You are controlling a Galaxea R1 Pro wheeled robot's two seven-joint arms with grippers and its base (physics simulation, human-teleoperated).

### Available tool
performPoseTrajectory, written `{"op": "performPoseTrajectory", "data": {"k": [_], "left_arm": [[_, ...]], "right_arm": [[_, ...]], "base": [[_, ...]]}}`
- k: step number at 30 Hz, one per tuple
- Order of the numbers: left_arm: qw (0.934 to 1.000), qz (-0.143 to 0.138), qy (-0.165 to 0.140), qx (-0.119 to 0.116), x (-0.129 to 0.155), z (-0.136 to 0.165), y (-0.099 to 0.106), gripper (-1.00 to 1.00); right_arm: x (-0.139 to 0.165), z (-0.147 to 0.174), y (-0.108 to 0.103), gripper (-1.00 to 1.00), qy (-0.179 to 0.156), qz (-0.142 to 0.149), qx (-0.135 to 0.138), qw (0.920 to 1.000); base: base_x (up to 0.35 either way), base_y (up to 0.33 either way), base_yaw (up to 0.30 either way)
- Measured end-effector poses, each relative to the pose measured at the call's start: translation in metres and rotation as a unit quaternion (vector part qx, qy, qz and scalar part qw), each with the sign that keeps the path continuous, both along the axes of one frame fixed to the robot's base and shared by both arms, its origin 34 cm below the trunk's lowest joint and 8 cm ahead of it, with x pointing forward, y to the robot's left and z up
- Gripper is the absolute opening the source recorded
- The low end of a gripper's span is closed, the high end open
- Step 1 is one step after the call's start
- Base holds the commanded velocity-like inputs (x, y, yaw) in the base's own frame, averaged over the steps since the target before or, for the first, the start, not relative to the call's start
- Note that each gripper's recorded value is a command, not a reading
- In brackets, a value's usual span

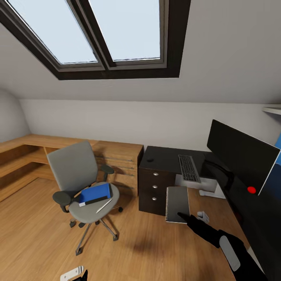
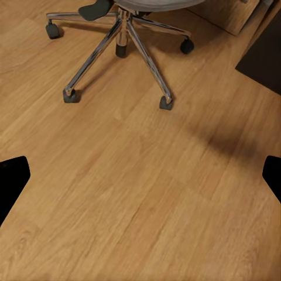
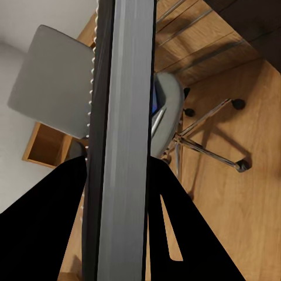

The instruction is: In the bedroom, organize the workspace by keeping the computer under the desk, ensuring the monitor is on the desk, placing the keyboard on the desk next to the monitor, placing the mouse on the desk next to the keyboard, moving the folder from the swivel chair onto the desk next to the mouse, stacking the notebook on top of the folder with the pen on top of the notebook, and positioning the swivel chair next to the desk.

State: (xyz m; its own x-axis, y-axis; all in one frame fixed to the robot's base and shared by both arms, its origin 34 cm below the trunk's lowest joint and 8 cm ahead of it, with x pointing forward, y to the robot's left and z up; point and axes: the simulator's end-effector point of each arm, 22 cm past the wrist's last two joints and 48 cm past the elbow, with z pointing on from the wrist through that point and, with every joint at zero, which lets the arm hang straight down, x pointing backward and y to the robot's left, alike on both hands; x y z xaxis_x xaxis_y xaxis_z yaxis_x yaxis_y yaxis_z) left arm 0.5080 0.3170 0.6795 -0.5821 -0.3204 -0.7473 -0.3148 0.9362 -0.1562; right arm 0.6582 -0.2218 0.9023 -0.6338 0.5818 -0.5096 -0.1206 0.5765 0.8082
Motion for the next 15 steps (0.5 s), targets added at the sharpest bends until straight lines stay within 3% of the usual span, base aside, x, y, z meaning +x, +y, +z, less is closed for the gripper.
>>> {"op": "performPoseTrajectory", "data": {"k": [15], "left_arm": [[1.0000, 0.000, 0.000, 0.000, -0.0001, -0.0001, 0.0001, 1.00]], "right_arm": [[0.0002, 0.0002, -0.0023, -1.00, -0.001, 0.000, -0.003, 1.0000]], "base": [[0.000, 0.000, 0.001]]}}
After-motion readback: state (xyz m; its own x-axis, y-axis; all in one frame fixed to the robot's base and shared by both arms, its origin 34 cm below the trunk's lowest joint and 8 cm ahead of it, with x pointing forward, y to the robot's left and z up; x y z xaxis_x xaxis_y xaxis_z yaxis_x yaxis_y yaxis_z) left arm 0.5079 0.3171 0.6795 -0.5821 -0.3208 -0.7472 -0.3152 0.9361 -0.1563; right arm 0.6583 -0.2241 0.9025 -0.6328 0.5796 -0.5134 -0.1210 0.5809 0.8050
